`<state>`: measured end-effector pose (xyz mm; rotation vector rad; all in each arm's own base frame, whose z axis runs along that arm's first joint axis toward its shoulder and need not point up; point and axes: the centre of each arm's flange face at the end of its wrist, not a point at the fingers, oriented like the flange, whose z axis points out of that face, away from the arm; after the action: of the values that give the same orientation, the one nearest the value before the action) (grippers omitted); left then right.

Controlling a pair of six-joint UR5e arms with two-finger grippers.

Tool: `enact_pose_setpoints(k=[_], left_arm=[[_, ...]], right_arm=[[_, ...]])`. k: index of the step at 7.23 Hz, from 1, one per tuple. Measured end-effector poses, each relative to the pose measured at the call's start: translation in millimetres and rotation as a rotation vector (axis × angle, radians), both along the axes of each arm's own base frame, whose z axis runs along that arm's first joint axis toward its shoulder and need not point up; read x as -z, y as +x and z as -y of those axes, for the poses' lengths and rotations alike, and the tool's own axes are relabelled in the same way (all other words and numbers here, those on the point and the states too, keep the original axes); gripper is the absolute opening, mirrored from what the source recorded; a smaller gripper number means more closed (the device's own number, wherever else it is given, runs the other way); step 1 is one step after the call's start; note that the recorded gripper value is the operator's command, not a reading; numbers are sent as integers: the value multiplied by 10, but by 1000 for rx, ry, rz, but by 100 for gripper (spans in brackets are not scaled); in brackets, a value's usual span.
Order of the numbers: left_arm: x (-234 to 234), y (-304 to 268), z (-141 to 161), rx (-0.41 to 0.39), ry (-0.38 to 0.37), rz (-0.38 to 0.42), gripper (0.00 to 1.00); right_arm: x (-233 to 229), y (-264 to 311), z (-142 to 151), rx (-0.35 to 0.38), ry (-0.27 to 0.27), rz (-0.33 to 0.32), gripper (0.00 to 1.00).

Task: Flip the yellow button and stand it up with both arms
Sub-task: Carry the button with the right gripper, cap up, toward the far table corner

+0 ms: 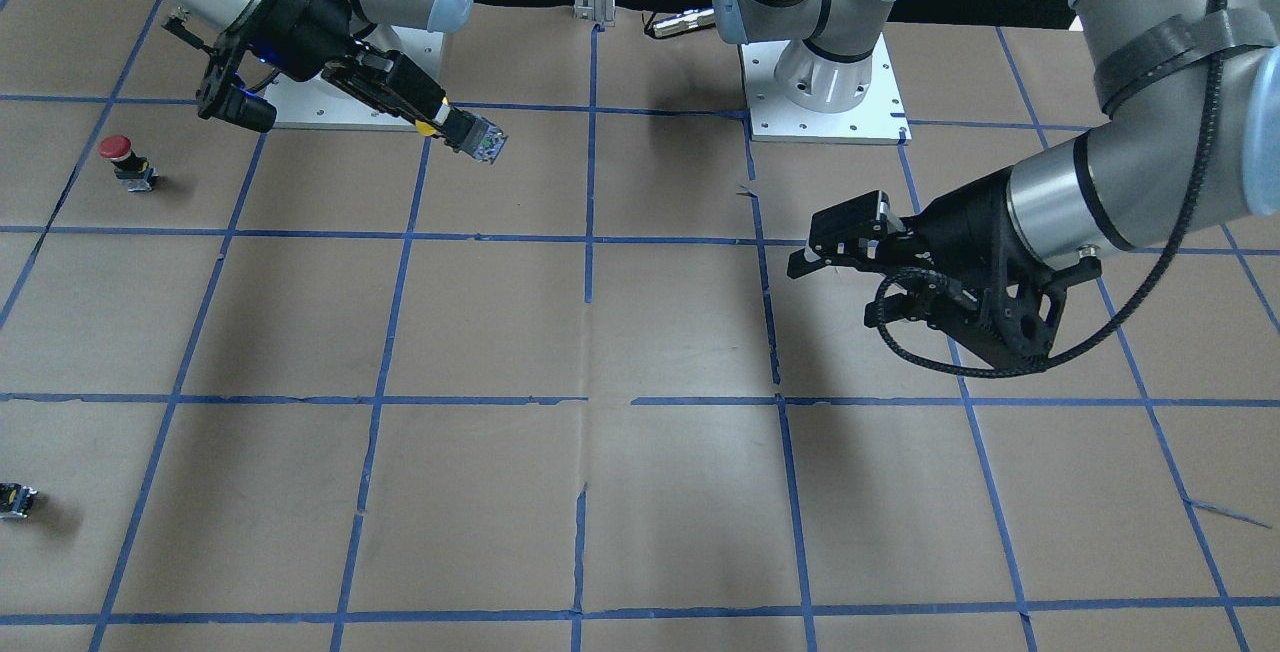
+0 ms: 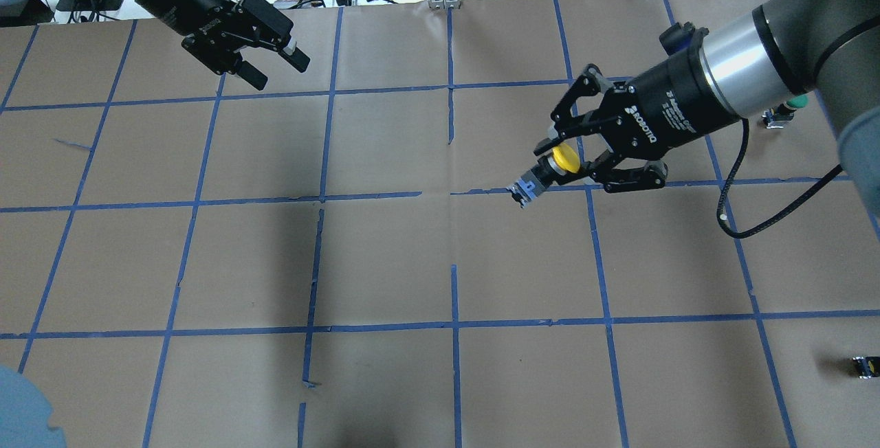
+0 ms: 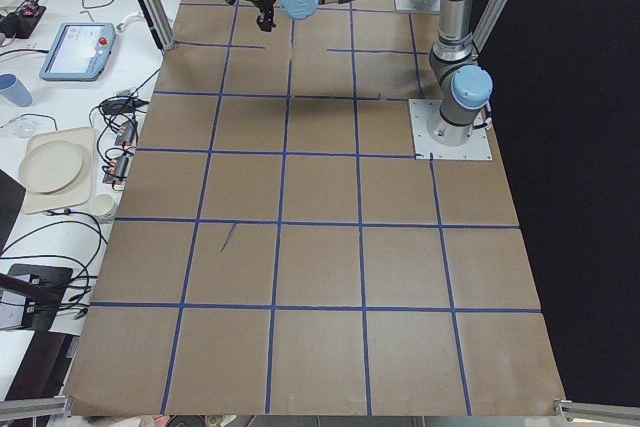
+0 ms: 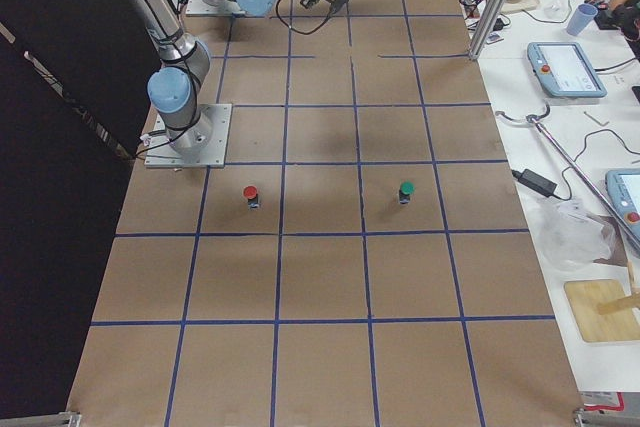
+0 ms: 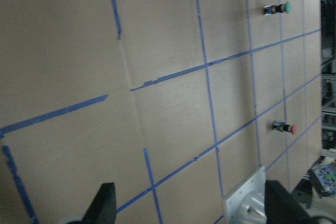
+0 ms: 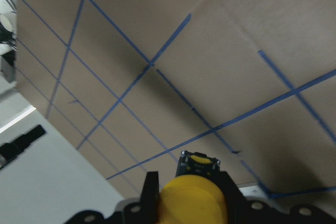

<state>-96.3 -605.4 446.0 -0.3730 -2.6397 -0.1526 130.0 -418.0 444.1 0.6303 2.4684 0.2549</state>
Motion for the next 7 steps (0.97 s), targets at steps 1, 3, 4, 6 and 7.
enact_pose_setpoints(k=[1, 3, 4, 6, 7], left_arm=[[-136, -242, -105, 56, -18, 133, 99], [-648, -591, -640, 39, -74, 305, 99], [-820, -598, -878, -47, -93, 344, 99], [-760, -300, -1014, -217, -101, 489, 99], [-671, -222, -1081, -239, -105, 535, 99]], right_arm=[[97, -123, -50, -171, -46, -121, 8], [209, -348, -80, -501, -139, -265, 8], [271, -558, -68, -682, -188, -312, 8], [518, -1166, -26, -966, -326, -331, 8], [683, -1465, -31, -1081, -405, -344, 8]])
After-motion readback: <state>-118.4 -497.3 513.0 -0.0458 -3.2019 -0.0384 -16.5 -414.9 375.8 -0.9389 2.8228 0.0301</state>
